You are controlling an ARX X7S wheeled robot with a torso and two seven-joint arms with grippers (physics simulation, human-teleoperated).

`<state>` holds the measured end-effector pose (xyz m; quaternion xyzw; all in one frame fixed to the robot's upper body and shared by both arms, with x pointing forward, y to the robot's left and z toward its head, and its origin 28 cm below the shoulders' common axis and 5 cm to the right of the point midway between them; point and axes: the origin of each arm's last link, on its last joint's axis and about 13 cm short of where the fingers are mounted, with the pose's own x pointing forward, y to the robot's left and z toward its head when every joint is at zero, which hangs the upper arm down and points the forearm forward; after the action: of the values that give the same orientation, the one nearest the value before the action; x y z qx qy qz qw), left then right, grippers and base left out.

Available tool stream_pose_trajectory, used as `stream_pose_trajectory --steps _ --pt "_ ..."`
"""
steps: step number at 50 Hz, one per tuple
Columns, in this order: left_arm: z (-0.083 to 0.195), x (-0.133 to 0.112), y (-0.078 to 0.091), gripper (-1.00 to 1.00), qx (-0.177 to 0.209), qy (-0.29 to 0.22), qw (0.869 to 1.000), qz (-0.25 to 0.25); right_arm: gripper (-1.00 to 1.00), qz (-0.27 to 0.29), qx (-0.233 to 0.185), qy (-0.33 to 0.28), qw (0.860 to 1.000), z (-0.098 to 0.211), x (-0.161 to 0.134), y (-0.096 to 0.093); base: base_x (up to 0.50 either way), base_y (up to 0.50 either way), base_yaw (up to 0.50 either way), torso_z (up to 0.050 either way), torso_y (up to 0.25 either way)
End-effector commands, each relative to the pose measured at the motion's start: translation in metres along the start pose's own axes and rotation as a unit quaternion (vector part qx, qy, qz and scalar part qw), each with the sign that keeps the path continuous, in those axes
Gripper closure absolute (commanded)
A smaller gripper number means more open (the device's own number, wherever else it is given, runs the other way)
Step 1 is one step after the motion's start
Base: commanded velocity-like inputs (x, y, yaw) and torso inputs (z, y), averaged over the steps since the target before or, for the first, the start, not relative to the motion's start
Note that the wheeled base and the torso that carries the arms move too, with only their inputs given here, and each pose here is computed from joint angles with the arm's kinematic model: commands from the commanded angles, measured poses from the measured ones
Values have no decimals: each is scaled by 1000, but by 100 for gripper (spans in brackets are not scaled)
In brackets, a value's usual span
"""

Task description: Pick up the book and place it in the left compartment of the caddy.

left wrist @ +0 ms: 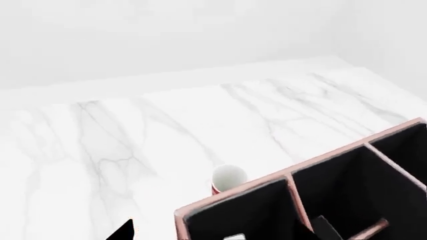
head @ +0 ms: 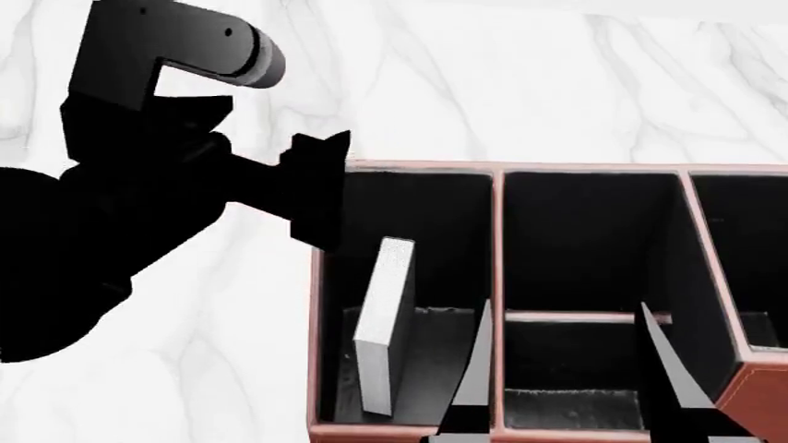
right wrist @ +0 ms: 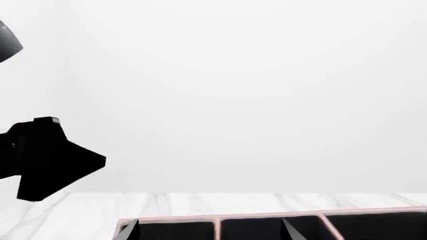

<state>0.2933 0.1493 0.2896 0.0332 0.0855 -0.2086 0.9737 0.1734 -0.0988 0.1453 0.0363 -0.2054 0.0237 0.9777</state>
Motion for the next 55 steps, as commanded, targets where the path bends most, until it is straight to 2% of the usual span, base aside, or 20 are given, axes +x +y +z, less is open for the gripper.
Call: stream_pose_trajectory --steps 1,3,7,12,18,25,31,42,55 --pt "-14 -15 13 -100 76 -117 990 29 -100 -2 -4 -12 1000 0 3 -1 0 0 0 0 0" --pt "-16 -17 16 -100 74 -121 989 42 -100 -1 -4 -12 1000 0 3 -1 0 0 0 0 0" --pt "-25 -22 22 -100 112 -140 981 70 -100 0 -4 -12 1000 0 3 -1 0 0 0 0 0" --pt "-35 -26 28 -100 127 -157 975 92 -100 0 -5 -10 1000 -1 2 0 0 0 0 0 0" --pt "-56 -32 30 -100 103 -149 978 101 -100 2 -6 -8 1000 -3 2 0 0 0 0 0 0" --pt "-63 -42 35 -100 96 -153 976 118 -100 2 -7 -6 1000 -4 2 0 0 0 0 0 0" --pt "-62 -52 43 -100 105 -170 968 151 -100 5 -8 -2 1000 -7 2 2 0 0 0 0 0" --pt "-73 -57 67 -100 62 -163 960 217 -100 -3 -13 2 1000 -10 2 -2 0 0 0 0 0" --pt "-69 -70 85 -100 61 -181 947 260 -100 -30 -22 -9 999 -2 2 -13 0 0 0 0 0"
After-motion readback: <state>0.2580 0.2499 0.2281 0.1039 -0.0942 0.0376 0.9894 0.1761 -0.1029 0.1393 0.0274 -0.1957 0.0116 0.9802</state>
